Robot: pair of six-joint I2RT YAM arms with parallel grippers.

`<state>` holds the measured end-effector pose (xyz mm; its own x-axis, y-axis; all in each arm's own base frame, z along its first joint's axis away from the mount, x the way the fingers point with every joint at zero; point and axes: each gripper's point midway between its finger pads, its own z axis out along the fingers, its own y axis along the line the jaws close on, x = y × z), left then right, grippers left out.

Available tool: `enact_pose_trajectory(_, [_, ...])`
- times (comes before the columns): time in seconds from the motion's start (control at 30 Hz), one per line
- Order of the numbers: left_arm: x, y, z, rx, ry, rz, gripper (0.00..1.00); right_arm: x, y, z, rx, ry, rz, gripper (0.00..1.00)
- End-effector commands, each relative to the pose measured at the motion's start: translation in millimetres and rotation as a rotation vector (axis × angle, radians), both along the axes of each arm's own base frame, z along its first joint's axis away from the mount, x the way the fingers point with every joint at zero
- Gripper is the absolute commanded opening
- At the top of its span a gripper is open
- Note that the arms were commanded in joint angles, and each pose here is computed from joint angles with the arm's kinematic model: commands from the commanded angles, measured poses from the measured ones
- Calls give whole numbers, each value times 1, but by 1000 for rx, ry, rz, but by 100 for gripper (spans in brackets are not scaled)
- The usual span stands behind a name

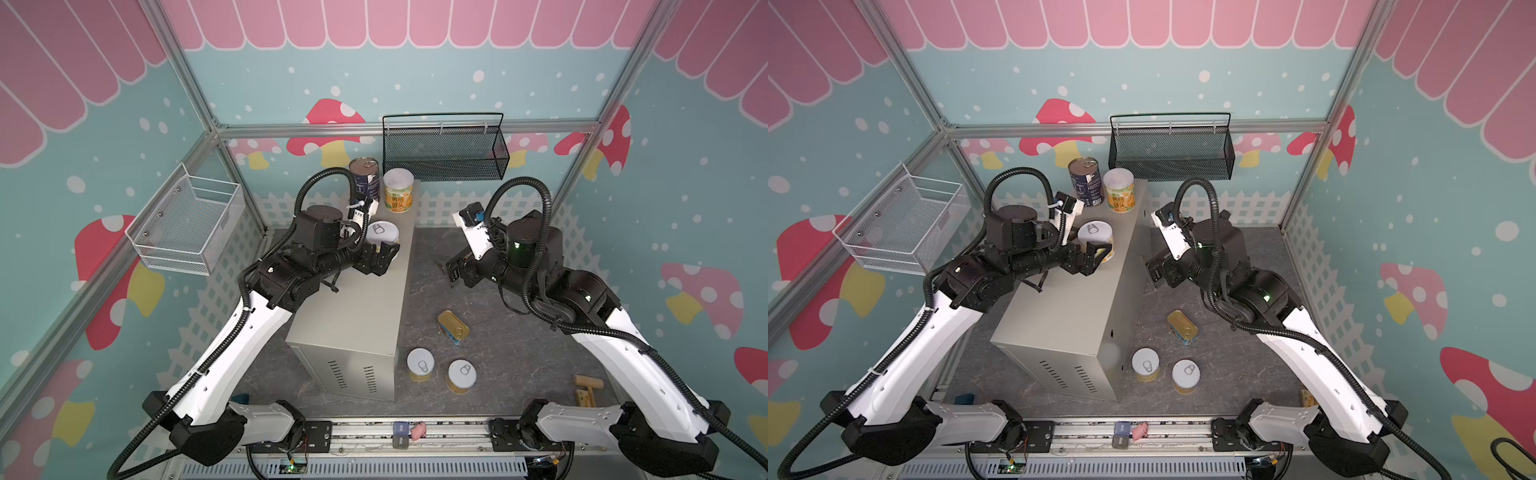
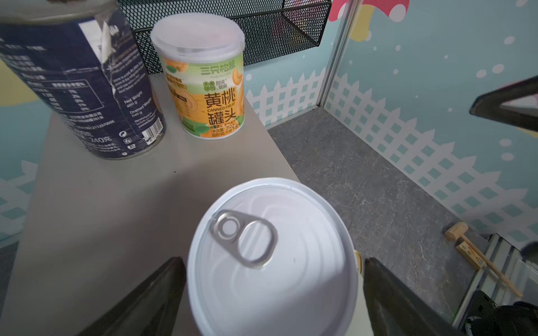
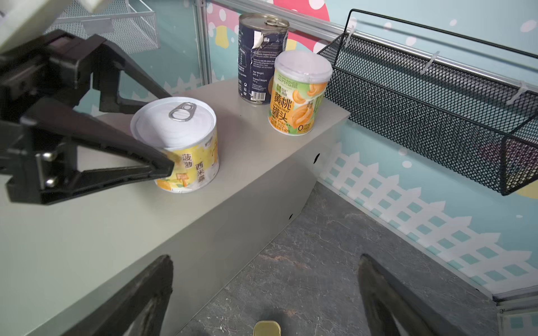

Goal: Place and organize the canned foods onto the counter
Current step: 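Close the left gripper on the can while the right gripper opens and withdraws, then slide the can with the left gripper toward the dark blue can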

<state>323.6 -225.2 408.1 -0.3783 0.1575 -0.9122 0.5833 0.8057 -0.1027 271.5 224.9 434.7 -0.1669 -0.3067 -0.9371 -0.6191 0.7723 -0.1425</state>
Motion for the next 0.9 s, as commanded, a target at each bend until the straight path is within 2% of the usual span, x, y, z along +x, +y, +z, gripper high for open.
enact_pose_trajectory(0.0, [8,3,18,-32,-39,31,94,-7,2,5,20,-50,36,99])
enact_pose_trajectory(0.17, [16,14,19,-19,-51,81,86,-14,-4,-1,20,-55,42,99])
enact_pose_trajectory(0.33, [25,28,26,-13,-74,114,83,-21,-2,-4,39,-67,79,99])
enact_pose_trajectory(0.6, [54,56,28,-18,-67,156,73,-26,2,-15,46,-59,114,99])
enact_pose_trajectory(0.87, [70,59,26,-22,-72,137,73,-26,-1,-20,35,-64,102,99])
